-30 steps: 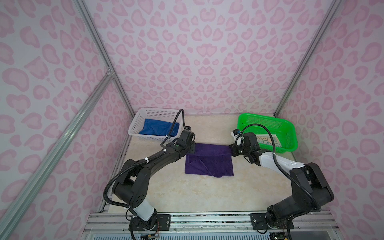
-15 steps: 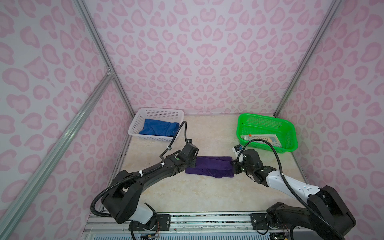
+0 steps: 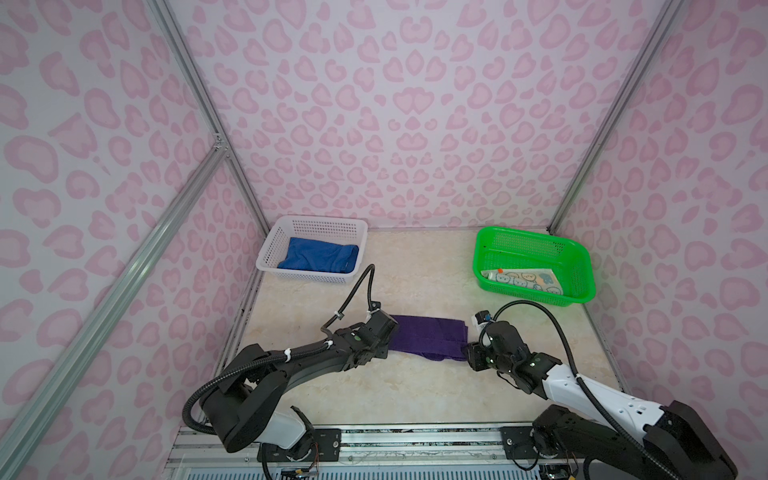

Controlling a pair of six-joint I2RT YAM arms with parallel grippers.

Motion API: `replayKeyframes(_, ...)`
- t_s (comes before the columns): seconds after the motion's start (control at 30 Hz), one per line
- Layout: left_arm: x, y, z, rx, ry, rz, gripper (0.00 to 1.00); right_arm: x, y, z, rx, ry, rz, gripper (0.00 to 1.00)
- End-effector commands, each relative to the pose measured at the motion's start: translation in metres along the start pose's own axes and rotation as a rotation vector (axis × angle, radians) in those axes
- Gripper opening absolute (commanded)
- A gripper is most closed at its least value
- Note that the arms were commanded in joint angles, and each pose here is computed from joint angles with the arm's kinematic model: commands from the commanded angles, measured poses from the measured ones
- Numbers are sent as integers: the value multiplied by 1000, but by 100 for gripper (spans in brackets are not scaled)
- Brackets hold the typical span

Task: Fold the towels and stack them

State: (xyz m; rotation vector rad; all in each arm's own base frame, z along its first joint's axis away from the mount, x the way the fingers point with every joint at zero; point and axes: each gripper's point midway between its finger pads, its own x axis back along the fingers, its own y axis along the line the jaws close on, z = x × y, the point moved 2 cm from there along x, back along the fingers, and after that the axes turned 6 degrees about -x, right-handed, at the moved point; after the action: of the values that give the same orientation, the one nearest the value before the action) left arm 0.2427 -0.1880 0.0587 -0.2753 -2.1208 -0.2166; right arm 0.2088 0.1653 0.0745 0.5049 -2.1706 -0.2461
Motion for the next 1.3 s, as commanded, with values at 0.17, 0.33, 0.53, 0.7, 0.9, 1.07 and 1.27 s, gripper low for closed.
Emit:
replayKeyframes(0.17, 31, 7, -25, 94, -176, 27, 58, 15, 4, -7, 14, -29, 36, 43)
replayKeyframes(0.33, 38, 2, -40, 102, -177, 71, 81, 1, 34, -23, 89, -34, -24, 43)
replayKeyframes(0.53, 29, -14, -63, 80, -157, 109, 83, -27, 48, -42, 130, -26, -13, 45)
replayKeyframes(0.7, 21, -26, -78, 41, -159, 126, 81, -48, 46, -45, 151, 25, 6, 45)
replayKeyframes(0.9, 8, -39, -92, 5, -157, 142, 79, -62, 41, -32, 150, 101, -15, 45)
replayKeyframes(1.07, -6, -49, -90, 5, -116, 170, 75, -59, 47, -12, 163, 164, -89, 42)
replayKeyframes(1.27, -7, -46, -83, 8, -101, 160, 75, -35, 62, 19, 241, 249, -214, 40)
